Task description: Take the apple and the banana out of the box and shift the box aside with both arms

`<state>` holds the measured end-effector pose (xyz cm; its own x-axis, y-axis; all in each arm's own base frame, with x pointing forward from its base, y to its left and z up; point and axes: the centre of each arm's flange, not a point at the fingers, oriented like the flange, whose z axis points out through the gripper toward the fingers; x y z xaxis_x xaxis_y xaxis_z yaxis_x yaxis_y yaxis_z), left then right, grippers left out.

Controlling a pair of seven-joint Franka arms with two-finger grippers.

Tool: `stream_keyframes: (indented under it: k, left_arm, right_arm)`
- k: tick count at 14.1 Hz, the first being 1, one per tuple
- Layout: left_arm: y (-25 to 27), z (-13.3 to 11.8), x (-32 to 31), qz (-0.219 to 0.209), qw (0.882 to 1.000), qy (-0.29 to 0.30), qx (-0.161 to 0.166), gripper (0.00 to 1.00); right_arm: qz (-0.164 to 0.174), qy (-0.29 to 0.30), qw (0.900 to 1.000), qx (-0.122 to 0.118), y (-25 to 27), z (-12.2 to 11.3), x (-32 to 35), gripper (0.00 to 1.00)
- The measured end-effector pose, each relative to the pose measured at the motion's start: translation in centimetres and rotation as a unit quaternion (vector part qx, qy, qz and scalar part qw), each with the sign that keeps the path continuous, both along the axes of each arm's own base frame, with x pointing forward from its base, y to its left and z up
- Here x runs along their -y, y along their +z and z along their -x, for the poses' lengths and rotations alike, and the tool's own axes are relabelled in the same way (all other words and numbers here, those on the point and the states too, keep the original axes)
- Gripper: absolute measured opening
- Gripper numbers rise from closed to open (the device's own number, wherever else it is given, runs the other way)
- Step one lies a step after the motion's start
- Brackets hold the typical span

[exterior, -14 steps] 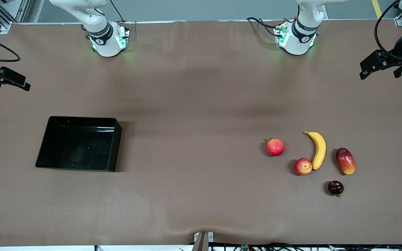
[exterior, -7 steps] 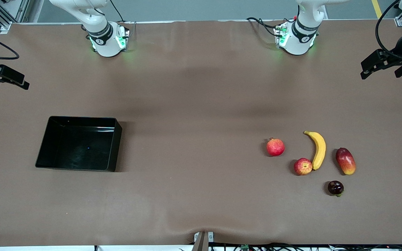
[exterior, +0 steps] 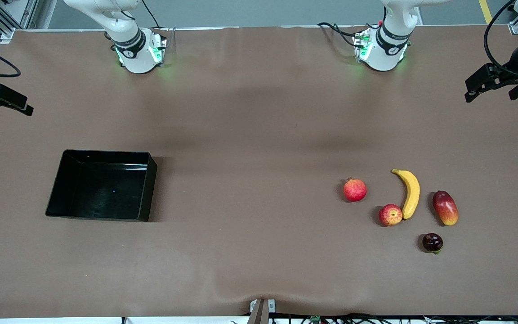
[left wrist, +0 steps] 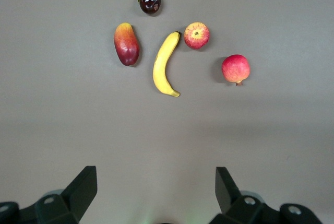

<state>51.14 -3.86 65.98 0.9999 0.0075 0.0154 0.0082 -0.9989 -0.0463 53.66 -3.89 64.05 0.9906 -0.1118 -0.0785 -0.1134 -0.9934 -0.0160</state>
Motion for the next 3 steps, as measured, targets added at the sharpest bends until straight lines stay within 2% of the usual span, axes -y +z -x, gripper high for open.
stream_keyframes:
  k: [3]
  left_arm:
    - [0.43, -0.01, -0.01, 0.0, 1.0, 0.0, 0.005, 1.0]
  right_arm:
    - [0.001, 0.0, 1.0, 0.0, 0.0, 0.0, 0.01, 1.0]
